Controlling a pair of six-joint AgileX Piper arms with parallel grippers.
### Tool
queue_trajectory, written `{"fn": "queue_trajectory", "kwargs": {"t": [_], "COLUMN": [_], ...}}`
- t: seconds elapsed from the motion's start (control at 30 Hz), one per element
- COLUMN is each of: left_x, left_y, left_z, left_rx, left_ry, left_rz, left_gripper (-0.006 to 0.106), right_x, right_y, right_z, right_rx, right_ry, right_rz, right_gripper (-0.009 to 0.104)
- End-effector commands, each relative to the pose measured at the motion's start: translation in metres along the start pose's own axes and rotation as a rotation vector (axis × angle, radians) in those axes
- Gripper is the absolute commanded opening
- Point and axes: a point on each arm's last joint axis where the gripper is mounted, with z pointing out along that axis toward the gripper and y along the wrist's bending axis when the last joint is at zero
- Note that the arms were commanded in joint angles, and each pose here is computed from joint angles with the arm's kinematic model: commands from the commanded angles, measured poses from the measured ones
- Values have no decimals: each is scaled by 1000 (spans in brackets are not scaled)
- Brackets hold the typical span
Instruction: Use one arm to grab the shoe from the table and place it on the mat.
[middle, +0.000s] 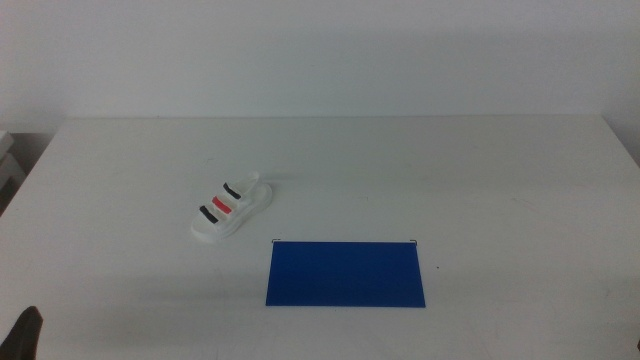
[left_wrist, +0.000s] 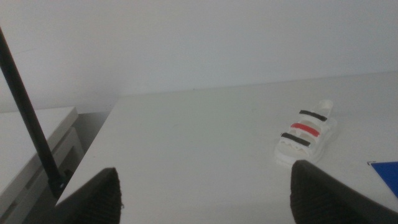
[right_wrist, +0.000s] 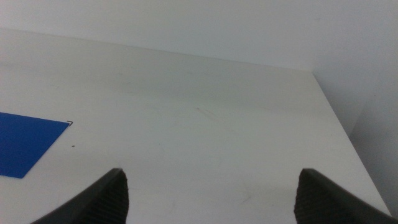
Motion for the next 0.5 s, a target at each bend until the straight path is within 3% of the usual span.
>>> {"fn": "queue_trajectory", "kwargs": {"t": [0.0, 0.27, 0.47], "left_x": [-12, -67, -120], "left_y": [-1, 2, 2], "left_z": [-1, 6, 28], "left_rx": [12, 14, 46], "left_ry": [-102, -94, 33], "left_rz": [-24, -36, -22], "left_gripper": [94, 94, 94], "right_x": [-5, -5, -5], "right_y": [0, 0, 0], "right_z": [0, 0, 0], "right_rx": [7, 7, 7], "right_ry": [-64, -64, -64], "right_rz": [-20, -20, -20], "right_gripper": [78, 78, 78]}}
